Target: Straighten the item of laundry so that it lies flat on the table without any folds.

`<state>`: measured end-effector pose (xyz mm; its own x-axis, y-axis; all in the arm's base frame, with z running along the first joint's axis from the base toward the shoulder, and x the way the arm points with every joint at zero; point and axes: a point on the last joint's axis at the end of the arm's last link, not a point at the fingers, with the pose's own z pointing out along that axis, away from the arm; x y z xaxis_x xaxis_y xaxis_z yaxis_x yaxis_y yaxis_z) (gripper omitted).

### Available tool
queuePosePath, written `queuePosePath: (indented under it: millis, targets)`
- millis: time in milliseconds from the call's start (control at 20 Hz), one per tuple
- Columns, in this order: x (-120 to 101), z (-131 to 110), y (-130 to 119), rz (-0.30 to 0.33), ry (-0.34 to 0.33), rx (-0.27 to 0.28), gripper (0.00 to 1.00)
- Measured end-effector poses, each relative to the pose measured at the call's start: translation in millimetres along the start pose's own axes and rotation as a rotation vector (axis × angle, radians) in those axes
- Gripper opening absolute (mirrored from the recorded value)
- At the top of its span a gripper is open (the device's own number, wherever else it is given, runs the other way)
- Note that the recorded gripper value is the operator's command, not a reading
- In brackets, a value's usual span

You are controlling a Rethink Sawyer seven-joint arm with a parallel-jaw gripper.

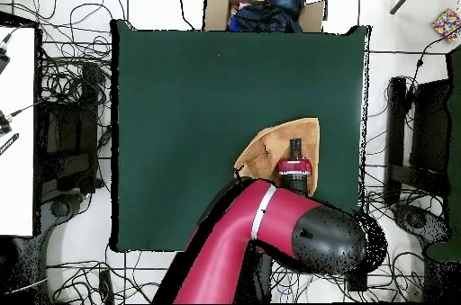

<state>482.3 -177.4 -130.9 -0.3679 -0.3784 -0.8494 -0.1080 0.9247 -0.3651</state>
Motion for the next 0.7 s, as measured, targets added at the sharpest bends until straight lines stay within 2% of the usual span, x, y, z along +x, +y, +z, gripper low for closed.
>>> queuePosePath:
  millis: [350, 700]
  targets:
    - [-7.7, 23.7, -9.1, -0.028, 0.017, 0.003, 0.00]
    - [-18.5, 57.5, -21.7, -0.054, 0.044, 0.035, 0.00]
